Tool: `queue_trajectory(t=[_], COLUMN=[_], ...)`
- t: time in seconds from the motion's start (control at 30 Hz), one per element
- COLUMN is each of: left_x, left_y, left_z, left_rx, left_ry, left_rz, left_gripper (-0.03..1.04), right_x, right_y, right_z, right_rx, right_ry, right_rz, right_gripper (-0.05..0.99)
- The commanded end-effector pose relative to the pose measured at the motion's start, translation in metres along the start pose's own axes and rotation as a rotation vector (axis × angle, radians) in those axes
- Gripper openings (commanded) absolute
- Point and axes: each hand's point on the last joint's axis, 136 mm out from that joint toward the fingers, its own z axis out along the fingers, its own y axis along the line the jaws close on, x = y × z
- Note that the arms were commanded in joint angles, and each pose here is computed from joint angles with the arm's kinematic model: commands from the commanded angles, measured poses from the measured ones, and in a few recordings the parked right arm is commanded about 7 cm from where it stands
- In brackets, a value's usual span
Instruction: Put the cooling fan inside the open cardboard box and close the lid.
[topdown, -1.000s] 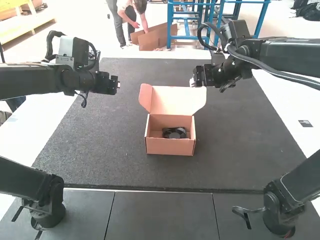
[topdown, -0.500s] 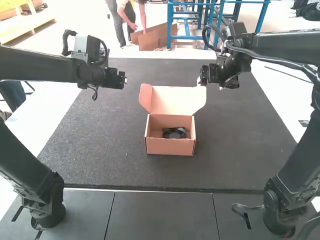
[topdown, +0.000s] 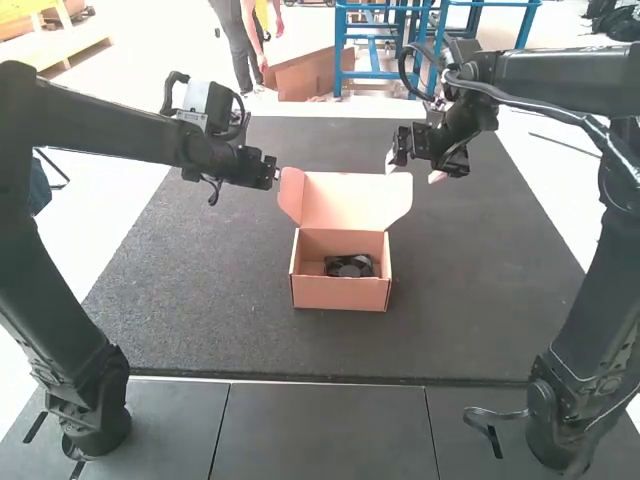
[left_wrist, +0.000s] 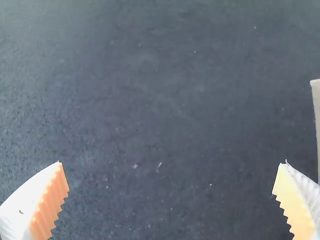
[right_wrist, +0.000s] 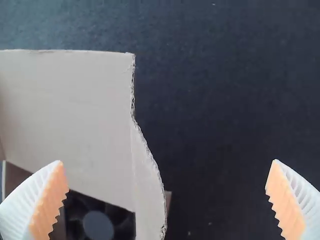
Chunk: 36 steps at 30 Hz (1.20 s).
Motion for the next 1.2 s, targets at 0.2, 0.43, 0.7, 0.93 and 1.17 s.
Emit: queue_trajectory(t=[0.2, 0.43, 0.7, 0.93, 1.17], left_x=[-0.033, -0.032, -0.031, -0.031, -0.028], left_y=[-0.024, -0.033, -0.051, -0.062, -0.063], left_z=[-0.011, -0.012, -0.014, -0.016, -0.015], left_rx=[0.059, 0.077, 0.117, 0.144, 0.147], left_ry=[-0.056, -0.048, -0.046, -0.047, -0.04], left_rz=[0.001, 0.01, 0.005, 0.007, 0.009], left_gripper=[0.97, 0.97, 0.97, 0.97, 0.97], right_x=[0.003, 0.01, 0.012, 0.007, -0.006], right_y=[0.006, 0.006, 0.01, 0.006, -0.005], right_z=[-0.005, 0.001, 0.005, 0.007, 0.012], right_rx=[-0.051, -0.064, -0.074, -0.053, -0.002], right_ry=[0.039, 0.074, 0.089, 0.065, 0.016], right_rz=[0.028, 0.036, 0.025, 0.015, -0.02], right_gripper=[0.88, 0.84, 0.81, 0.8, 0.71])
